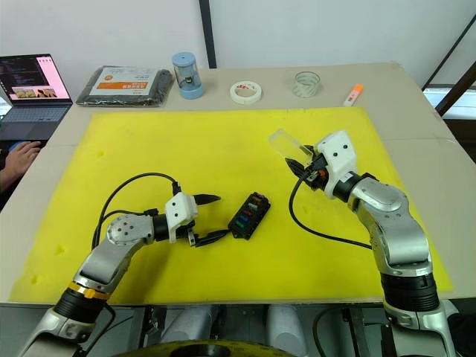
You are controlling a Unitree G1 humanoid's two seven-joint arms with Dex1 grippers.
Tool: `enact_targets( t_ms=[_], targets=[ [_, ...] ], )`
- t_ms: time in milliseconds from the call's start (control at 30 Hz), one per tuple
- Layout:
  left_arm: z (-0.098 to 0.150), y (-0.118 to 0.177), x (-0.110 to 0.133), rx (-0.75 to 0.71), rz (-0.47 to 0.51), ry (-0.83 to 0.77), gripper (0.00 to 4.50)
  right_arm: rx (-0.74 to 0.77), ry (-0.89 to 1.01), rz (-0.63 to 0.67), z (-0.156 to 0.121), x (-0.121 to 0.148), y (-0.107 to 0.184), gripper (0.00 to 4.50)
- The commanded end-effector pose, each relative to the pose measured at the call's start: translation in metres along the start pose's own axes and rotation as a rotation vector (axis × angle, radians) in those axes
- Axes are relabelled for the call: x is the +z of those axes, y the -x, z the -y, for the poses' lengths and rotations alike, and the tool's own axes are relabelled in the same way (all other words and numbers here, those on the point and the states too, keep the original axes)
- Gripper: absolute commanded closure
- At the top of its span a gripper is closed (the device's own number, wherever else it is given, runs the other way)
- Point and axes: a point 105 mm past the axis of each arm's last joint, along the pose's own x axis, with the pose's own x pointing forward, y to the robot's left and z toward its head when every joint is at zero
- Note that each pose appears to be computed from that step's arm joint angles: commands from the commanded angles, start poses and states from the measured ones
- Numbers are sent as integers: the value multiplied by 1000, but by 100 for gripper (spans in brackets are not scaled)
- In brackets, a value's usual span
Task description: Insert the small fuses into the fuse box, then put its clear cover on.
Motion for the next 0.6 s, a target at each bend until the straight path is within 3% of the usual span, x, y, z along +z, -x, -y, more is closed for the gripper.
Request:
enact_targets(
  t_ms=[33, 433, 600],
  targets=[
    [-24, -3, 2, 122, -19, -28, 0, -38, 35, 35, 9, 12, 7, 261],
    [-59, -19, -3, 306, -44, -52, 0, -45, 27, 31, 6, 10, 9, 261],
    [-30, 1, 0, 137, 9, 16, 0, -35, 26, 22, 6, 9, 11, 261]
  ],
)
